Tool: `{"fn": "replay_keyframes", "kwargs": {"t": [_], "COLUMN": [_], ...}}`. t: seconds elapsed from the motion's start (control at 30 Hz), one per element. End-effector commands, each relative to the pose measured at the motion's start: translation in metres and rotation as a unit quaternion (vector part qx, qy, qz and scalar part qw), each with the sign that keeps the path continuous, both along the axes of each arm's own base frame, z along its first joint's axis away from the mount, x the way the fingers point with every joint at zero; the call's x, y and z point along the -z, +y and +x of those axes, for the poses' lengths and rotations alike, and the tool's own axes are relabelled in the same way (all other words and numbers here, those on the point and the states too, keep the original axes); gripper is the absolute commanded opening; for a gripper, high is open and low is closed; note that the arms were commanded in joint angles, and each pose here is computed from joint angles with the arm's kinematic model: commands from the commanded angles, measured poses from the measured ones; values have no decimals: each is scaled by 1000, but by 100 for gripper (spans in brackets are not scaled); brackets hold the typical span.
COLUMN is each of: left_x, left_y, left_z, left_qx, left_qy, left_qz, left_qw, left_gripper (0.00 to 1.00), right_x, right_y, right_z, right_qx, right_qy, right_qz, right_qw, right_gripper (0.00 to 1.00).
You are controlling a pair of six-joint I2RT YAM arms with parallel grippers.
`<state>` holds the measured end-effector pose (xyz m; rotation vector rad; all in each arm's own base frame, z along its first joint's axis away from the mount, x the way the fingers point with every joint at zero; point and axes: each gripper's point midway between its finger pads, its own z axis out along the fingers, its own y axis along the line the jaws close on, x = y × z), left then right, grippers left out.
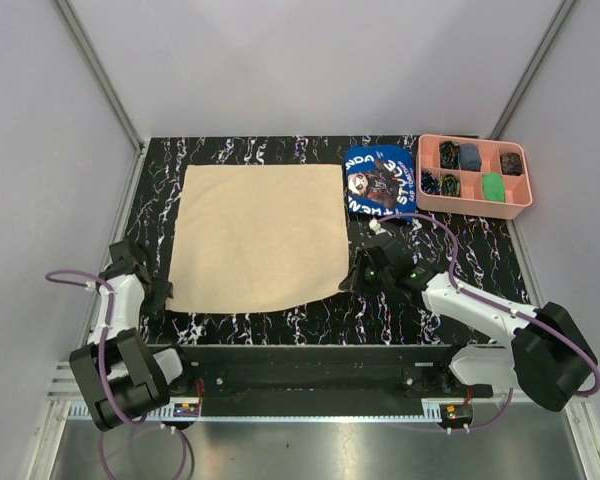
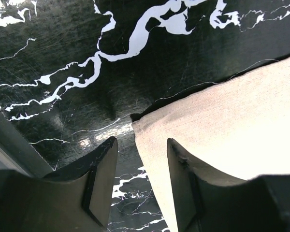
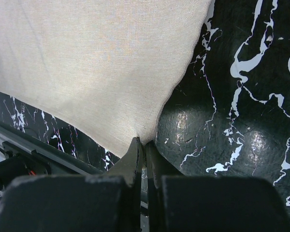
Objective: Fold the napkin into a case and place the utensils inside
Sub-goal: Pick up the flattened napkin from the center of the board.
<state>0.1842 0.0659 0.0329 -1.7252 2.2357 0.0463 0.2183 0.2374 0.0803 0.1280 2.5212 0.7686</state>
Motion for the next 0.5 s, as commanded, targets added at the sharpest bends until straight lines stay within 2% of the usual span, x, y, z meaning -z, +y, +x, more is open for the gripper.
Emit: {"fn": "replay_keyframes", "kwargs": {"t": [0.0, 0.33, 0.4, 0.47], "left_x": [8, 33, 38, 44], "left_y": [5, 4, 5, 3], "left_z": [0, 0, -3, -2], "left_qx": [1, -13, -16, -18], "left_qy": [4, 28, 33, 27], "left_qz": [11, -4, -2, -5], "left_qw": [1000, 1000, 999, 999], "left_gripper": [48, 49, 45, 33], "right_x": [-8, -8, -8, -9], "right_y": [4, 2, 1, 2], "right_z": [6, 6, 6, 5], "right_qx": [-2, 2, 3, 4], "right_qy": [-17, -15, -14, -13], "right_qz": [16, 20, 19, 23], "right_qw": [1000, 1000, 1000, 1000], "right_gripper": [0, 0, 0, 0]}}
